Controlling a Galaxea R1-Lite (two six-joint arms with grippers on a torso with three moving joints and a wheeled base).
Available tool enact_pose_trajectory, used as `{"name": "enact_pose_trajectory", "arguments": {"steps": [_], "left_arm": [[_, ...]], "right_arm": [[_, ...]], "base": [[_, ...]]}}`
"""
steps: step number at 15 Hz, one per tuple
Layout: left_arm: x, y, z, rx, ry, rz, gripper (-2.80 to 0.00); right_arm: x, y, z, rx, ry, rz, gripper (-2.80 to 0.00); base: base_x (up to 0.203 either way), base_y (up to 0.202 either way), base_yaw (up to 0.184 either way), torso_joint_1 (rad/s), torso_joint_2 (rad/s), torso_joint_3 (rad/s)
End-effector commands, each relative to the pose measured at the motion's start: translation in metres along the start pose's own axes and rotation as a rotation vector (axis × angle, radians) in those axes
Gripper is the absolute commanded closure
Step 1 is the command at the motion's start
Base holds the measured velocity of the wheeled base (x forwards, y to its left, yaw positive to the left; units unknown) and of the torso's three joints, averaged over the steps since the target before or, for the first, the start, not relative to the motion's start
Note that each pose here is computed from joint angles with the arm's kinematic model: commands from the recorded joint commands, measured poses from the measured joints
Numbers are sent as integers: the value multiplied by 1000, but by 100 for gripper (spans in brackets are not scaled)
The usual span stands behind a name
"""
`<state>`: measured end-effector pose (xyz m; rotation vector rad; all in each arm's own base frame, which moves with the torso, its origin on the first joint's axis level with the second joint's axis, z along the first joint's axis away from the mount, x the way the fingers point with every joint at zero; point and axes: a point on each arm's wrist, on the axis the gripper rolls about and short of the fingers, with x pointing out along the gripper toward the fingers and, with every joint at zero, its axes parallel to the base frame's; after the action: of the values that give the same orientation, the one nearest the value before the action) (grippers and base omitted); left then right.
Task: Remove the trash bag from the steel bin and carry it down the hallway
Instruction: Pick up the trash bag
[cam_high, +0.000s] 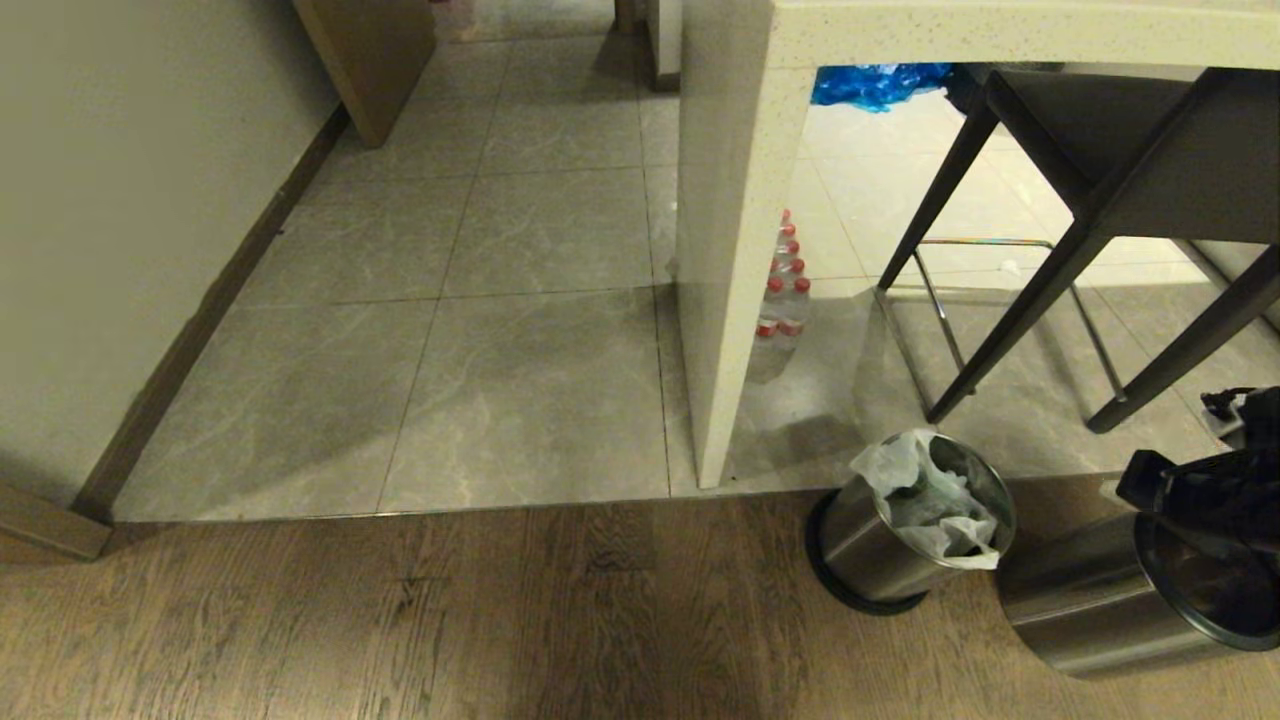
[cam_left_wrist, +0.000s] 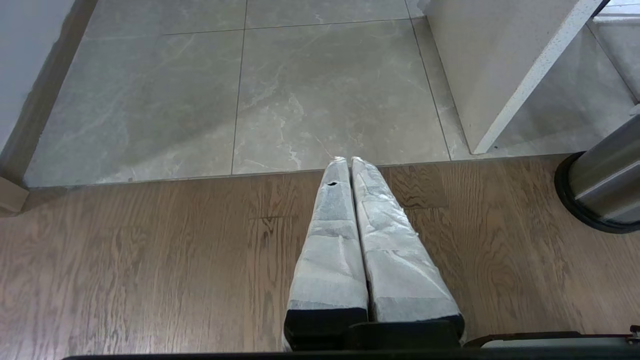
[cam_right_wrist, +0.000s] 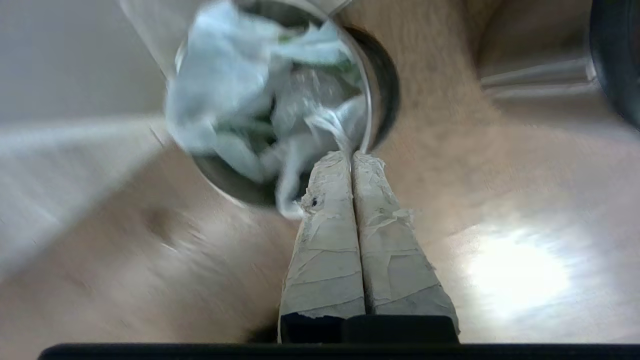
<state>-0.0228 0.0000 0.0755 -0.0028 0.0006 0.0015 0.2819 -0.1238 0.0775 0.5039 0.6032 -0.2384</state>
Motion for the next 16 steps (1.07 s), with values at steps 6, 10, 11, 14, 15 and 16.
{"name": "enact_pose_trajectory", "arguments": {"steps": [6,10,11,14,15,16], "left_arm": [[0,0,0,0,-1,0,0],[0,0,0,0,-1,0,0],[0,0,0,0,-1,0,0],[0,0,0,0,-1,0,0],[0,0,0,0,-1,0,0],[0,0,0,0,1,0,0]], "right_arm": [[-21,6,-32,-335,12,69,0],[-21,10,-20,-377,-32,90,0],[-13,5,-16,-363,-29,82,0],[-8,-9,-16,-221,-1,54,0],[-8,-7,-16,-162,3,57,0],[-5,-1,-19,-135,18,73,0]], "base": [[0,0,0,0,0,0],[0,0,0,0,0,0],[0,0,0,0,0,0],[0,0,0,0,0,0],[0,0,0,0,0,0],[0,0,0,0,0,0]]}}
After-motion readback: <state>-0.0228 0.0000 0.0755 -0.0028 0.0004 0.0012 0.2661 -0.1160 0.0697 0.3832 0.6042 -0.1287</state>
